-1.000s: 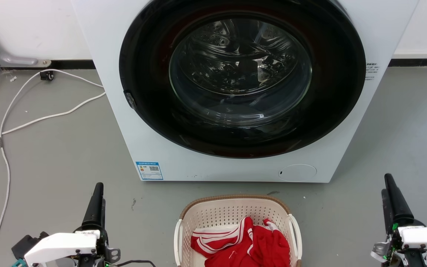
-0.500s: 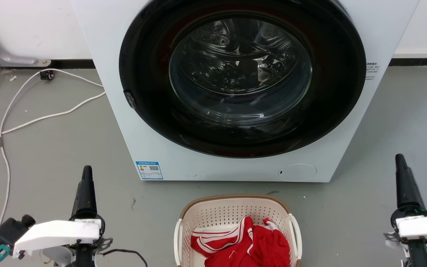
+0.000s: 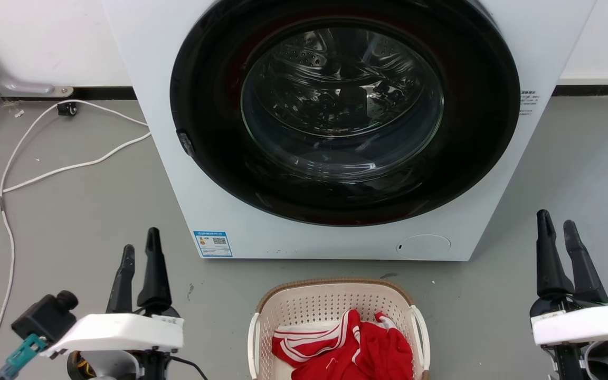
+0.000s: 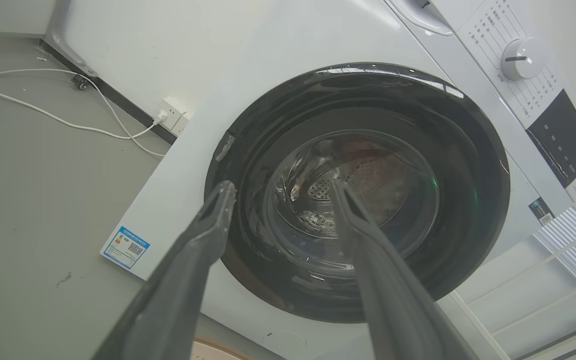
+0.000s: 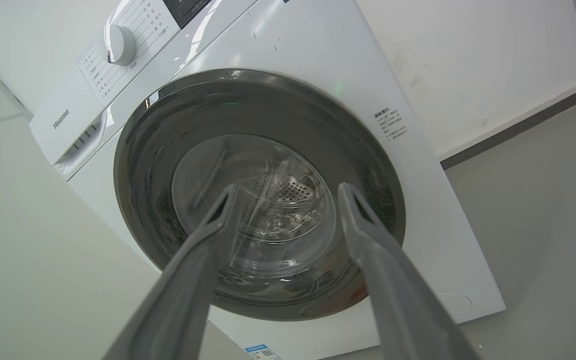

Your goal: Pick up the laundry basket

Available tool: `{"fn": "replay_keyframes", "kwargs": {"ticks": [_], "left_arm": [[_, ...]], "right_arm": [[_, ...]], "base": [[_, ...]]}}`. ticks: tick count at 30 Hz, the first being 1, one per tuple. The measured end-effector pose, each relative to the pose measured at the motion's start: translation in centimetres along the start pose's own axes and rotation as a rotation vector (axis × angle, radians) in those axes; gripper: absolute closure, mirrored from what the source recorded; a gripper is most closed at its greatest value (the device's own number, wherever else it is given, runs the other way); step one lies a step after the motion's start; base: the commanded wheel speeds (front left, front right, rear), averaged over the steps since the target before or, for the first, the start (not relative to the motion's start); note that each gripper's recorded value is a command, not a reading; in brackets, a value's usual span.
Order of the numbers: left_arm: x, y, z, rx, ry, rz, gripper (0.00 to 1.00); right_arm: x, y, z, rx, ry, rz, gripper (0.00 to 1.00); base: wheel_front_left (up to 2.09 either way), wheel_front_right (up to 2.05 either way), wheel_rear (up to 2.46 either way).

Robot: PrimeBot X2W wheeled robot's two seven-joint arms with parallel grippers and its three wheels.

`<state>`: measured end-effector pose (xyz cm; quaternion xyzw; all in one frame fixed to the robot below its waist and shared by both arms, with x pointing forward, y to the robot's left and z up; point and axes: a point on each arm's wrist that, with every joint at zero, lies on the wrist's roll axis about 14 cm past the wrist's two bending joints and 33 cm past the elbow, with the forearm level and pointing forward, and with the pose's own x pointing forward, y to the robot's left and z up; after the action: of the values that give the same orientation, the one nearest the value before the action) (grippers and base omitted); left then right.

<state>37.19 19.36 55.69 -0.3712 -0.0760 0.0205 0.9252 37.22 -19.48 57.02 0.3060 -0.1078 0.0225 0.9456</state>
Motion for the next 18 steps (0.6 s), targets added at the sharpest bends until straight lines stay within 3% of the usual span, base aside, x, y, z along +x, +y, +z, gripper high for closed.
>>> {"fn": "replay_keyframes", "kwargs": {"ticks": [11,18], "left_arm": [[-0.6,-2.1,-1.2,0.240,0.007,-0.072,0.00],[-0.9,-2.2,-2.0,0.333,0.015,-0.076,0.00]], "right_arm": [[-0.5,1.2,-0.5,-0.146,0.006,0.046,0.00],[-0.8,1.4,-0.5,-0.207,0.000,0.058,0.00]], "base": [[0.00,0.00,0.00],[0.00,0.00,0.00]]}}
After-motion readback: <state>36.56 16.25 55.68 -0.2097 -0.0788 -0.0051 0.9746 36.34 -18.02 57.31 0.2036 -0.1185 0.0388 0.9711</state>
